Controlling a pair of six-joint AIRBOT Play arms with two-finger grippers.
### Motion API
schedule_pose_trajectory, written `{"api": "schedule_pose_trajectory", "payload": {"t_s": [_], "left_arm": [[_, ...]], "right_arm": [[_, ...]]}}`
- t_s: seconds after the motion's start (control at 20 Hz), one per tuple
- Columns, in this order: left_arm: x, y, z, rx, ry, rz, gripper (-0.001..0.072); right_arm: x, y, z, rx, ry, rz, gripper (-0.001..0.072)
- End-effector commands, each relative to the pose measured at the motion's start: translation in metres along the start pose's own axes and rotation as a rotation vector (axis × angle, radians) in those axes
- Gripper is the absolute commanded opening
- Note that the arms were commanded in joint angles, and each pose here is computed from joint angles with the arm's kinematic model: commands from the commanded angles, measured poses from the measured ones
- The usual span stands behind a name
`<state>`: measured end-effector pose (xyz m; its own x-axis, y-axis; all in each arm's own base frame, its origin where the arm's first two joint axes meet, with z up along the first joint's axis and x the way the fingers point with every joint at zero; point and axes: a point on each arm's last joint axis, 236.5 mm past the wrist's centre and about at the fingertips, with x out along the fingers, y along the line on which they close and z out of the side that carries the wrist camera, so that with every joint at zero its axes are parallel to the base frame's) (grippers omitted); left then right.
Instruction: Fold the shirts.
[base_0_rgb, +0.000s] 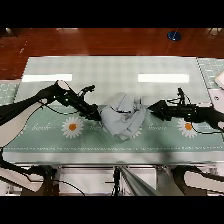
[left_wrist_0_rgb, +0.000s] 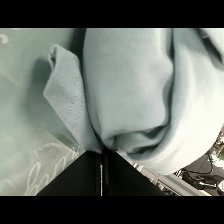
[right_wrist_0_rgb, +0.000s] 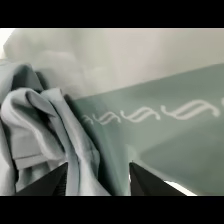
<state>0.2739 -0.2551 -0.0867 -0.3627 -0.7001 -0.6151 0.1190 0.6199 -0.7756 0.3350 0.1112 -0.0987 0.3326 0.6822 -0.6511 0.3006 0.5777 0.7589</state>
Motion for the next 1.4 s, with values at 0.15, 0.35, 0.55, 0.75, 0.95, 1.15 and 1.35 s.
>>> {"api": "schedule_pose_trajectory", "payload": {"t_s": [0.15,0.35,0.55,0.75,0.95,1.15,1.35], "left_arm": [[0.0,0.0,0.001,0.001,-0.002,0.0,0.003],[0.0,0.0,0.001,0.001,-0.002,0.0,0.003],[0.0,-0.001,0.0,0.0,0.0,-0.001,0.003],[-0.014,-0.017,0.007,0.062,-0.006,-0.011,0.0028],[-0.097,-0.071,0.049,0.212,-0.227,0.028,0.0026],[-0.255,-0.143,0.056,0.38,-0.599,0.202,0.0026],[-0.397,-0.246,-0.011,0.595,-1.005,0.387,0.0026]], "right_arm": [[0.021,-0.006,-0.014,-0.004,0.043,-0.033,0.0431],[0.034,0.004,-0.037,-0.063,0.115,-0.04,0.0371],[0.036,0.008,-0.046,-0.094,0.138,-0.041,0.0018],[0.011,0.063,-0.024,-0.234,0.074,0.049,0.0016],[-0.073,0.189,0.015,-0.534,-0.148,0.155,0.0016],[-0.218,0.288,0.043,-0.784,-0.497,0.083,0.0016],[-0.34,0.342,0.024,-0.916,-0.76,0.01,0.0016]]}}
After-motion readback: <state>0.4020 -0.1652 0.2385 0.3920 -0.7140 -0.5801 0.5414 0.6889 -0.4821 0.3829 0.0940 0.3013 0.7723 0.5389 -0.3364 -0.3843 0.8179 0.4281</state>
